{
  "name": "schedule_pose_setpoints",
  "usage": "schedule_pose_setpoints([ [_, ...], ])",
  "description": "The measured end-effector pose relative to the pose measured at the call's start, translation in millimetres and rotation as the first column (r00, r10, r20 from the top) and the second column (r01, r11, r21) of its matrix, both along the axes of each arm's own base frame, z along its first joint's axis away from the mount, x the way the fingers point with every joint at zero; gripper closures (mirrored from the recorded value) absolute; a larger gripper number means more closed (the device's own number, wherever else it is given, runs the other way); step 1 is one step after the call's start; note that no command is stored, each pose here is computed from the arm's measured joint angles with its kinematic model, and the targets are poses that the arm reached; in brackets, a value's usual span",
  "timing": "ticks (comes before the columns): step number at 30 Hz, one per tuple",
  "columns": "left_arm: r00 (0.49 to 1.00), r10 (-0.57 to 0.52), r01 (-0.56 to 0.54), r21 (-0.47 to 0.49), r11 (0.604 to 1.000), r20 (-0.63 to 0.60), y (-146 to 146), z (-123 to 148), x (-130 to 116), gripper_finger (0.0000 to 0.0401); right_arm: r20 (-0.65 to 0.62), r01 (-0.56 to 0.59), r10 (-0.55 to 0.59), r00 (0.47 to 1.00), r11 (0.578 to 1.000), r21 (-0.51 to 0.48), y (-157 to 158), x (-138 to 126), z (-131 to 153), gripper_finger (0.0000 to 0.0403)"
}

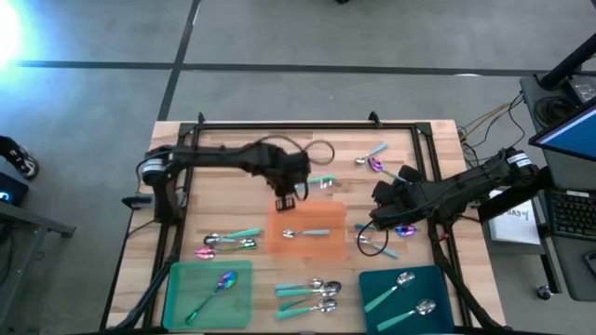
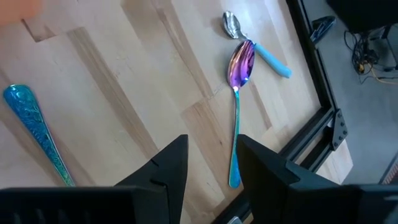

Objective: Sort silverware by color (type)
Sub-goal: Put the blue spoon into the orange bin, then put the violet spoon into the green bin

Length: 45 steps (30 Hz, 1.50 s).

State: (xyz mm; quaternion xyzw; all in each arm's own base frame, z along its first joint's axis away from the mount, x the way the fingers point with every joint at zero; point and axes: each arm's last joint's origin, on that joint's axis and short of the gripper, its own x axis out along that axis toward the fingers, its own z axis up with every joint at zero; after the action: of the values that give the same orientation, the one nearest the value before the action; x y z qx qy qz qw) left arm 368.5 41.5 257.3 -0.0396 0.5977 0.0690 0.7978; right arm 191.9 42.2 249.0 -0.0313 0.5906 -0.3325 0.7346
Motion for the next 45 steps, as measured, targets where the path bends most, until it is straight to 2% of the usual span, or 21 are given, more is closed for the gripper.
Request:
schedule_pose_setpoints([
  [5,0.999,-0.052,0.052,-0.046,0.998,0.009,-41,4,-1,0.0372,0.022,0.02,-0.02,1.0,1.0,-0.008,0,1,0,0.028],
  [11,0.999,-0.034,0.032,-0.067,0.997,-0.017,-51,-1,0,0.0372,0.04,0.005,-0.002,0.999,0.998,-0.066,-1,2,1,0.0281],
  [15,0.99,-0.129,0.12,-0.154,0.981,-0.048,-54,-8,1,0.0372,0.037,-0.01,0.012,0.999,0.998,-0.068,-1,2,1,0.028],
  [18,0.971,-0.235,0.218,-0.245,0.945,-0.042,-58,-13,2,0.037,0.038,-0.009,0.012,0.999,0.998,-0.065,-1,2,1,0.028],
  [20,0.964,-0.264,0.244,-0.271,0.931,-0.04,-61,-17,4,0.0356,0.035,-0.009,0.011,0.999,0.998,-0.059,-1,2,0,0.028],
  [25,0.967,-0.248,0.222,-0.281,0.934,-0.06,-61,-27,9,0.0296,0.022,-0.013,0.014,1.0,0.998,-0.057,-1,1,-1,0.0281],
  [28,0.965,-0.258,0.235,-0.282,0.93,-0.05,-62,-27,10,0.0267,-0.006,-0.021,0.021,1.0,1.0,0.005,0,1,-3,0.0272],
  [31,0.961,-0.273,0.253,-0.281,0.926,-0.035,-63,-27,11,0.0249,-0.047,-0.033,0.038,0.998,0.994,0.106,3,-1,-6,0.0259],
  [38,0.956,-0.293,0.276,-0.261,0.925,-0.03,-62,-27,11,0.0242,-0.104,-0.128,0.162,0.981,0.952,0.278,8,-2,-25,0.0239],
  [41,0.955,-0.294,0.277,-0.259,0.925,-0.028,-62,-27,12,0.0244,-0.078,-0.192,0.227,0.971,0.929,0.316,9,0,-37,0.0242],
  [45,0.955,-0.296,0.279,-0.258,0.925,-0.028,-63,-27,12,0.0248,-0.054,-0.31,0.344,0.938,0.896,0.319,10,2,-51,0.0252],
])
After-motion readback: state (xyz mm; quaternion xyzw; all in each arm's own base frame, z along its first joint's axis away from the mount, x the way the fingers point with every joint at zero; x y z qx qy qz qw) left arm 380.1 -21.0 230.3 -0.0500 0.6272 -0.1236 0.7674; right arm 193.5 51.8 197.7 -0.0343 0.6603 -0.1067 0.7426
